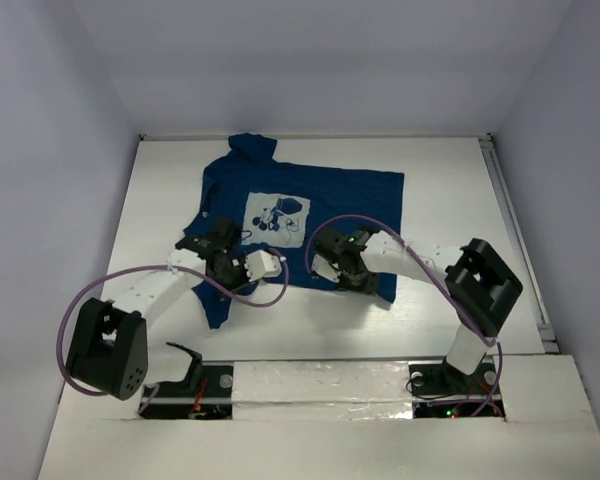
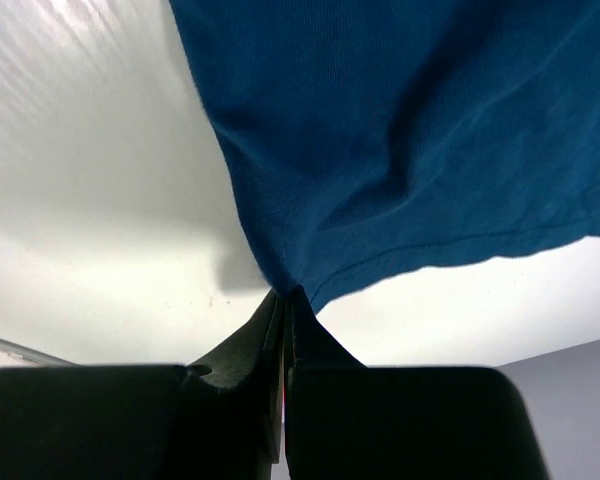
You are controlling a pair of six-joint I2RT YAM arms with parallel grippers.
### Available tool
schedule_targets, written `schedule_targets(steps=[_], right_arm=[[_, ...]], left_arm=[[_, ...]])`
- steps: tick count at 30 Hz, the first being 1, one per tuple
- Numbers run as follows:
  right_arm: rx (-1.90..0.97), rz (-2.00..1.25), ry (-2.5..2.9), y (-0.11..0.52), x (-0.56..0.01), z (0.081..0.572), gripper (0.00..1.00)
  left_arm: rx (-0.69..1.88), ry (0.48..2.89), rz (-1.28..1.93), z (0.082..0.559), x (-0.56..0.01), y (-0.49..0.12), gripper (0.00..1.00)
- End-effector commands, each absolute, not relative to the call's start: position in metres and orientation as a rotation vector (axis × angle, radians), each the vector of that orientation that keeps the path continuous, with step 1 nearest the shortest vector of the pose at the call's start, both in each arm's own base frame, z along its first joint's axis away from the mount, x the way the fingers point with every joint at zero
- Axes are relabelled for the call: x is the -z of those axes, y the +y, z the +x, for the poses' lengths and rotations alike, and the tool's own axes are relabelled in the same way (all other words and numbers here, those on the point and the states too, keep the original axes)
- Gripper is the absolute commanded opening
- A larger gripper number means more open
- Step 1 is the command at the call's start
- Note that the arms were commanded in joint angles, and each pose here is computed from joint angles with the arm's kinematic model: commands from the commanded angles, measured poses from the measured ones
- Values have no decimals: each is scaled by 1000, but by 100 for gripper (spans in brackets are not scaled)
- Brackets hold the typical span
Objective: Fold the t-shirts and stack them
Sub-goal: Grap the side of the flattened tshirt closest away from the robot with both arms
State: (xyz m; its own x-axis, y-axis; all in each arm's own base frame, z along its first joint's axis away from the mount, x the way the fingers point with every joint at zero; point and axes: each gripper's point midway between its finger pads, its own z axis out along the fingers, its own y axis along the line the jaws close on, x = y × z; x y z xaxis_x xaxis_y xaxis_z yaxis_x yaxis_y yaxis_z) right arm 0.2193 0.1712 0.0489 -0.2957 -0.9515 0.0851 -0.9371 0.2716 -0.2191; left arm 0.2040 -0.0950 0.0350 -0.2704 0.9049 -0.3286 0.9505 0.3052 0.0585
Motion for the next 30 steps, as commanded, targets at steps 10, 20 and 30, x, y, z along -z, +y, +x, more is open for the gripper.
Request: schedule_targets(steps=[10,20,30], right_arm=[[388,-1736,2413,148,-88,232,0],[441,-1719,2465,119,-84,237,0],[283,-1815,2514,121,-69,212,0]], left_arm=[[425,2149,1778,200,-119,-123,7],[308,2323,1876,200,-79,-96,9],[198,2393,1951,175,-75,-60,6]])
